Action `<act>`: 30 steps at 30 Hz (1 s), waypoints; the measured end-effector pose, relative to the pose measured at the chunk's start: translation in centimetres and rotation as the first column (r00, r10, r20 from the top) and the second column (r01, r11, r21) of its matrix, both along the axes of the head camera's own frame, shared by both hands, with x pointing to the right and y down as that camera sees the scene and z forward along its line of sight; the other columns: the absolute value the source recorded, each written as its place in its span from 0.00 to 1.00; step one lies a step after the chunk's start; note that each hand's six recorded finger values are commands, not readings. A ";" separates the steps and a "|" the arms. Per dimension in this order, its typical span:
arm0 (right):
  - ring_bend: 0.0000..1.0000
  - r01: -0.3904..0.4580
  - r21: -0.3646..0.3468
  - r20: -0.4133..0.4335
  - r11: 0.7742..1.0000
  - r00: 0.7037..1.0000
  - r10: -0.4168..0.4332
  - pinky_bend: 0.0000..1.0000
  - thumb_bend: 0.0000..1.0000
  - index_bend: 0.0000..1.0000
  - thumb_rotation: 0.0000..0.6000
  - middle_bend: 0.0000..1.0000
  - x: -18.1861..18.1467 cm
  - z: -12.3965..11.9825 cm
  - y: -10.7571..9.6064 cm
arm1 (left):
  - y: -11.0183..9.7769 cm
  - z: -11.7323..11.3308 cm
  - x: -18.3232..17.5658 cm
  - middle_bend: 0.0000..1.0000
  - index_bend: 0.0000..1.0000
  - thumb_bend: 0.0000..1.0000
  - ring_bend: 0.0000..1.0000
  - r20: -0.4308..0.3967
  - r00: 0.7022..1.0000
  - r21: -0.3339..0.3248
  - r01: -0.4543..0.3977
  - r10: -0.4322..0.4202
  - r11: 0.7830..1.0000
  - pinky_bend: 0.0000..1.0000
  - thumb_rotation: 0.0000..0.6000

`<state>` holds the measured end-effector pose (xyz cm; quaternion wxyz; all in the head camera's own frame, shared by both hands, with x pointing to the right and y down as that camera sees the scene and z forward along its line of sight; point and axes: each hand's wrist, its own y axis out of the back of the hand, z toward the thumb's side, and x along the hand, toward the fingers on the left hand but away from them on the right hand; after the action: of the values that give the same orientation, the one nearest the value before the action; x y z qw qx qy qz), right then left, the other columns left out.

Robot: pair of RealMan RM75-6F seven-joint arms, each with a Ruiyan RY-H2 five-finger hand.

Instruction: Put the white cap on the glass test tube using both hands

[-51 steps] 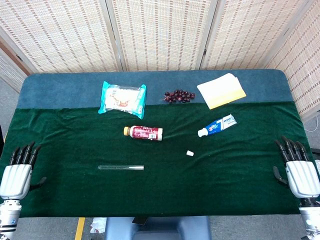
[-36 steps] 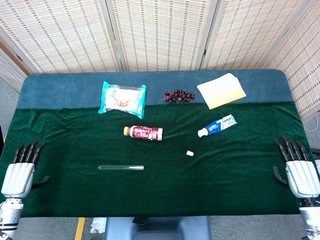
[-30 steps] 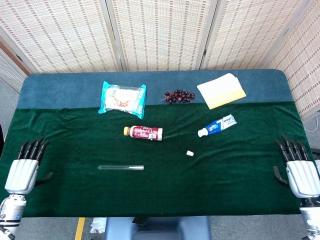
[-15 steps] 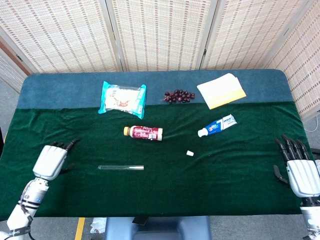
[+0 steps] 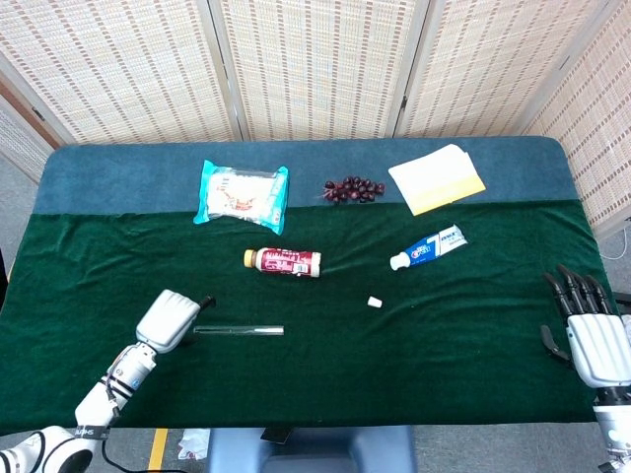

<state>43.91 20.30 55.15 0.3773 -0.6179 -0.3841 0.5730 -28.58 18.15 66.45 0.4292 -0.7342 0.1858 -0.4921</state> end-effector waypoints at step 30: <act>0.00 -0.034 -0.019 0.017 0.999 0.999 0.034 0.00 0.51 0.00 1.00 0.00 1.2 0.4 0.5 | 0.6 4.8 5.2 1.00 0.49 0.33 1.00 -0.002 0.999 -0.095 0.049 -0.049 0.994 0.88 1.00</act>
<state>45.11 20.80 55.55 0.3586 -0.6197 -0.3924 0.5774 -23.42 18.75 71.25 0.3813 -0.7501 0.1813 -0.5090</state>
